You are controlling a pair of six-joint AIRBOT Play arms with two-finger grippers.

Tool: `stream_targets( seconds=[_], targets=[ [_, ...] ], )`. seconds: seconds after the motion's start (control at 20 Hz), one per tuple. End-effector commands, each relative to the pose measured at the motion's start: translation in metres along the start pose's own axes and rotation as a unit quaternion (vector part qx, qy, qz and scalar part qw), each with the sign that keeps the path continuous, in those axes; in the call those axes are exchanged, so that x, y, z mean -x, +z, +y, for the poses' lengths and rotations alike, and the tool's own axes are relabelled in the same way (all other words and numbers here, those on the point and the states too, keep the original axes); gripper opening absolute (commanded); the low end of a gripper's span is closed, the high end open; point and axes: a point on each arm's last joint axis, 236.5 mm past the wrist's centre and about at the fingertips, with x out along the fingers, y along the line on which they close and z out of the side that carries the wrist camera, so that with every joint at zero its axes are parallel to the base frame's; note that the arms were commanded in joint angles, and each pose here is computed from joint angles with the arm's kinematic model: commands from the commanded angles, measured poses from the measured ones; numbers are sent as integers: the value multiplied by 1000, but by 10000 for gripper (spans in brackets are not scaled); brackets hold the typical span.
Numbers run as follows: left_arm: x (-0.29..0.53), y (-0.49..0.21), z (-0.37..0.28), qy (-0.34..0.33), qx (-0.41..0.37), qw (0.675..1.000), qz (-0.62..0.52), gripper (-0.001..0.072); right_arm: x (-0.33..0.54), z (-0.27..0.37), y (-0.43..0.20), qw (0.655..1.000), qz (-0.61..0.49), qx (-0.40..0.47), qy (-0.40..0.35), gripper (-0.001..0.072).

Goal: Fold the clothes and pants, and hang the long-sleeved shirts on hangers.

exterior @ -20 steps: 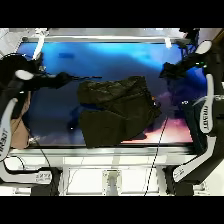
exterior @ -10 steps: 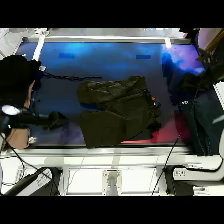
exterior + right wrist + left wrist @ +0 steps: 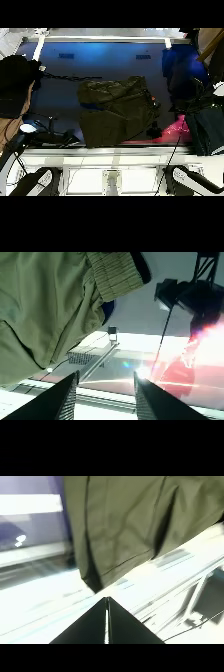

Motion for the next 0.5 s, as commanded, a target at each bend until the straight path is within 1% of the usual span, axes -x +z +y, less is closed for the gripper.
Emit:
stream_targets(
  seconds=[0.0,0.05,0.1,0.45],
  targets=[
    [-12,-10,6,29,-22,999,17,334,-4,0,-4,1000,-1,7,0,395],
    [-16,-6,6,39,-17,999,9,654,-4,0,-4,1000,0,8,1,395],
    [-19,-2,6,46,-4,999,0,665,-4,0,-5,1000,1,8,1,395],
    [-39,-3,2,72,-9,997,-12,654,-4,0,-4,1000,-1,10,0,395]
  ],
)
